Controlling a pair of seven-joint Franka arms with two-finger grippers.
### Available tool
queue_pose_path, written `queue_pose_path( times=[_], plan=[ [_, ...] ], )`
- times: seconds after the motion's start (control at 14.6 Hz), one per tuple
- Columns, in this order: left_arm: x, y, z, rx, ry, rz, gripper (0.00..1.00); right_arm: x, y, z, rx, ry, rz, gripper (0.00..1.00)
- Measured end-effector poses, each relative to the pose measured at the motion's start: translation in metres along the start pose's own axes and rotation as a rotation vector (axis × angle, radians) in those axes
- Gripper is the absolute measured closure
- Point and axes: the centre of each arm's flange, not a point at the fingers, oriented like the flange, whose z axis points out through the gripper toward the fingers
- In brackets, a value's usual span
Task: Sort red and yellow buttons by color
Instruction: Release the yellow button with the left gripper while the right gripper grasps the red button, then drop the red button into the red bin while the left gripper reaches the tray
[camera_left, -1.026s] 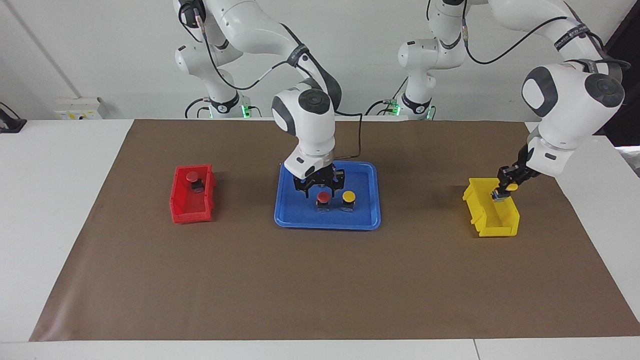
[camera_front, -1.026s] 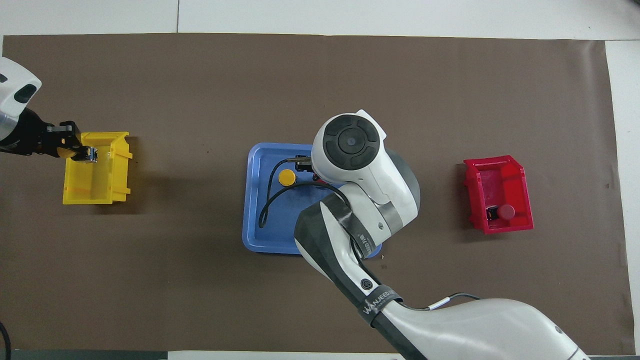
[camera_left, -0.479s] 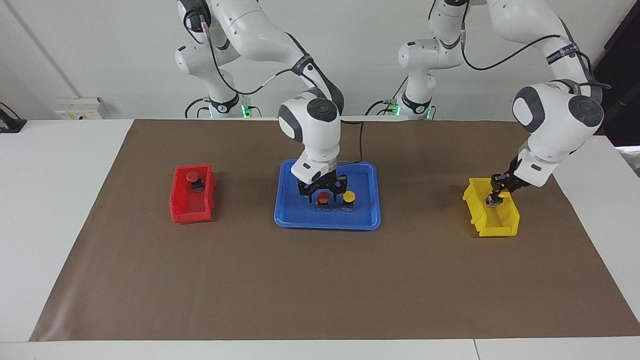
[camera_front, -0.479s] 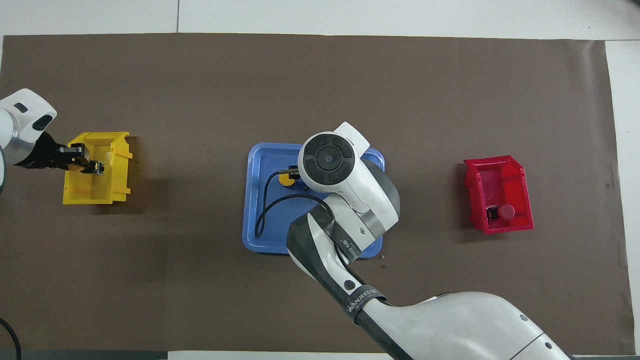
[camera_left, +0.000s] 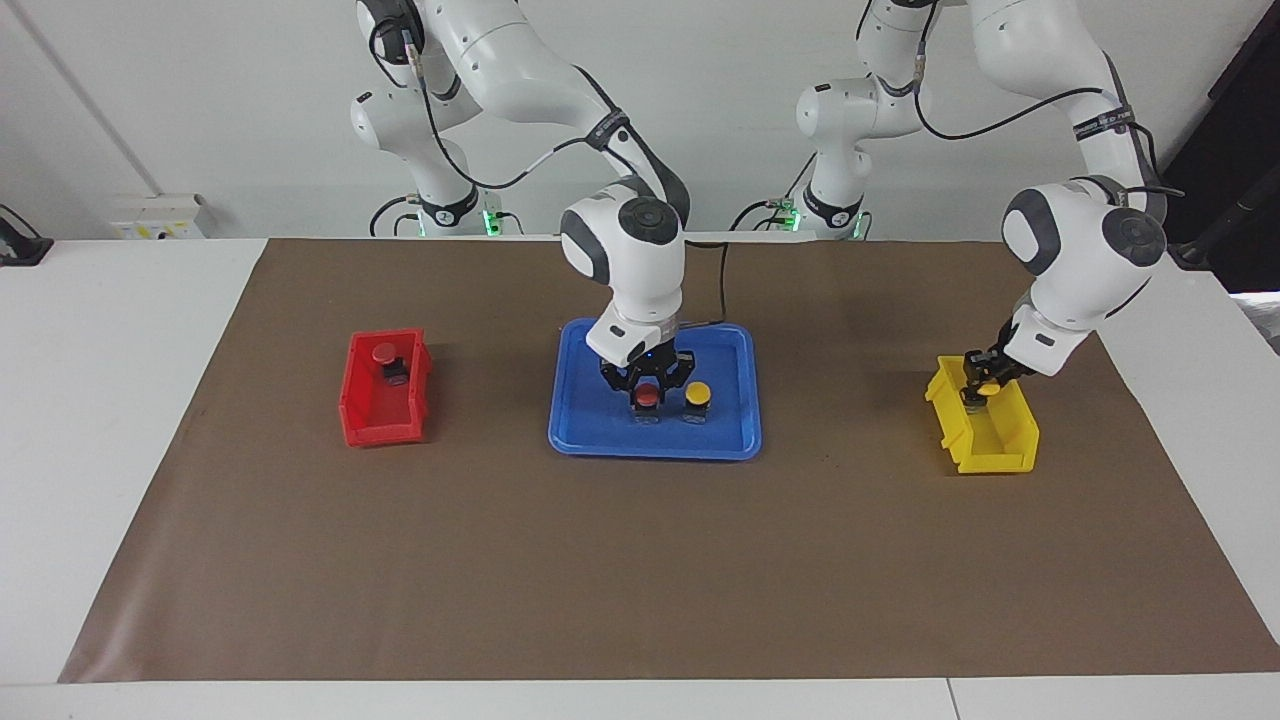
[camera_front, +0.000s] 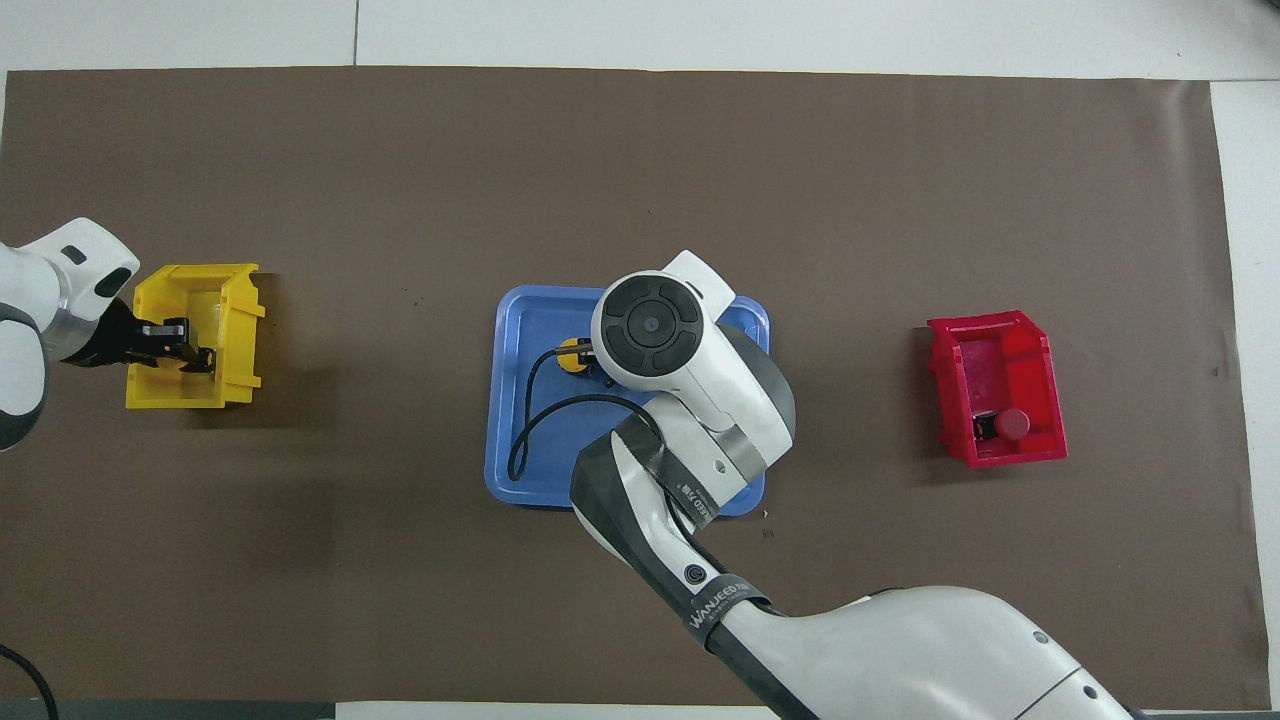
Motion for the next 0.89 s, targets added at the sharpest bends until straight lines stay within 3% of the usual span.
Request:
queue_pose_path(
  times=[0.21,0.41,0.62,0.68,0.75,0.82,0.89],
  plan=[
    [-0.004,-0.002,0.001,-0.001,0.004,-0.001,0.59,0.005,0.003,-0.004,0.002,0.007,0.008,0.59],
    [-0.002,-0.002,-0.011,-0.001,0.016,-0.001,0.36,0.033,0.041,-0.046,-0.012,0.008,0.07,0.59],
    [0.009,-0.003,-0.049,0.001,0.031,0.001,0.33,0.056,0.138,-0.122,-0.042,-0.018,0.07,0.59],
    [0.013,-0.003,-0.069,0.002,0.044,0.0,0.27,0.057,0.178,-0.143,-0.049,-0.029,0.051,0.59],
    [0.016,-0.003,-0.091,0.003,0.061,0.001,0.27,0.055,0.219,-0.156,-0.047,-0.039,0.03,0.59],
    [0.017,0.0,-0.114,0.004,0.087,0.007,0.23,0.049,0.259,-0.162,-0.037,-0.052,0.008,0.59],
    [0.016,0.005,-0.136,0.005,0.116,0.018,0.11,0.041,0.296,-0.161,-0.024,-0.069,-0.007,0.59]
  ],
)
